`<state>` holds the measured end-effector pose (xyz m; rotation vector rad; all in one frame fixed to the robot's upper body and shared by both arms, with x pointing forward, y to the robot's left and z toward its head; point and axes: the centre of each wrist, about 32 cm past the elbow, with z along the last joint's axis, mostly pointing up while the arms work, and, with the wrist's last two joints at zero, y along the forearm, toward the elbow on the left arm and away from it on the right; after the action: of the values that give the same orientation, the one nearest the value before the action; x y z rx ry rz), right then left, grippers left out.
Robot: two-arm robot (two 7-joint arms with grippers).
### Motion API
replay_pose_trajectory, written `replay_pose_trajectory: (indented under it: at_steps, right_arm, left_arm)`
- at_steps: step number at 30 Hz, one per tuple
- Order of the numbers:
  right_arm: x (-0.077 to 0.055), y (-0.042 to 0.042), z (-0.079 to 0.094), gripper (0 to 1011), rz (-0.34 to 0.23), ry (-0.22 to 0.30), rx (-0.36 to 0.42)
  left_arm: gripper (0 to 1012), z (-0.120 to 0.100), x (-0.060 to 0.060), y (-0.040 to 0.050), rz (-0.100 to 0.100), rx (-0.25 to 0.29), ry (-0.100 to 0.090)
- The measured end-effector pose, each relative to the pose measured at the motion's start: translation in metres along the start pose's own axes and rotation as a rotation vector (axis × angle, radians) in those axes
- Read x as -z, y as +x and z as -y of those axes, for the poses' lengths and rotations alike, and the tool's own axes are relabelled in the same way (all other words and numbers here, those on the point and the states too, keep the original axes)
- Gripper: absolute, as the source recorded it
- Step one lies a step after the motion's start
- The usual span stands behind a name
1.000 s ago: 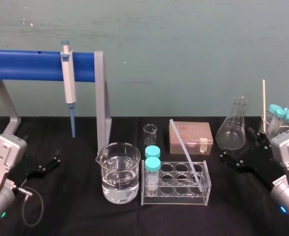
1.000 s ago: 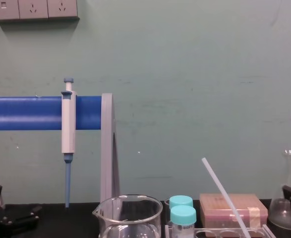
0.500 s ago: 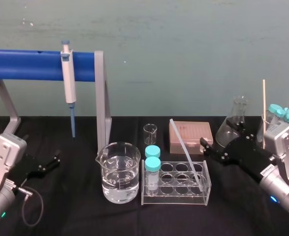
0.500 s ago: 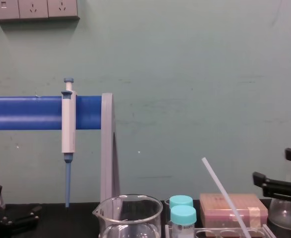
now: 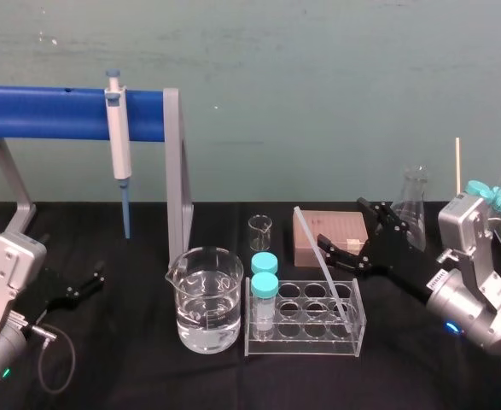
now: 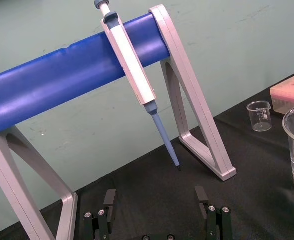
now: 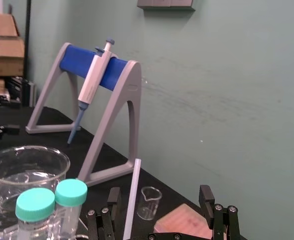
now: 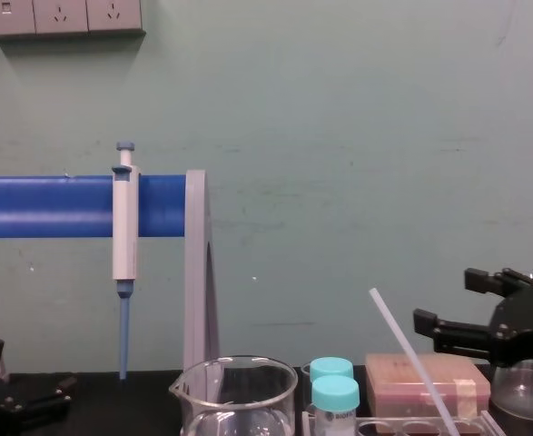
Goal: Pick up the stirring rod with one hand, then place it down.
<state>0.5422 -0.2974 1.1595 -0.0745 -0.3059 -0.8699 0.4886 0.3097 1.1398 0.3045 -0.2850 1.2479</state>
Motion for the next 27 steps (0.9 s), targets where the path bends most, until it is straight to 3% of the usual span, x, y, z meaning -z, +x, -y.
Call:
replay_pose_trajectory:
  at_steps: [15, 20, 27]
  right_arm:
    - [0.011, 0.0162, -0.027, 1003, -0.091, 0.014, -0.102]
    - [0.016, 0.0222, -0.036, 1003, -0.153, 0.006, -0.143]
    - [0.021, 0.0247, -0.041, 1003, -0.199, -0.01, -0.171]
  left_arm:
    - [1000, 0.0, 0.0, 0.0, 0.0, 0.0, 0.0]
    - [1000, 0.0, 0.0, 0.0, 0.0, 0.0, 0.0]
    - [1000, 0.0, 0.0, 0.0, 0.0, 0.0, 0.0]
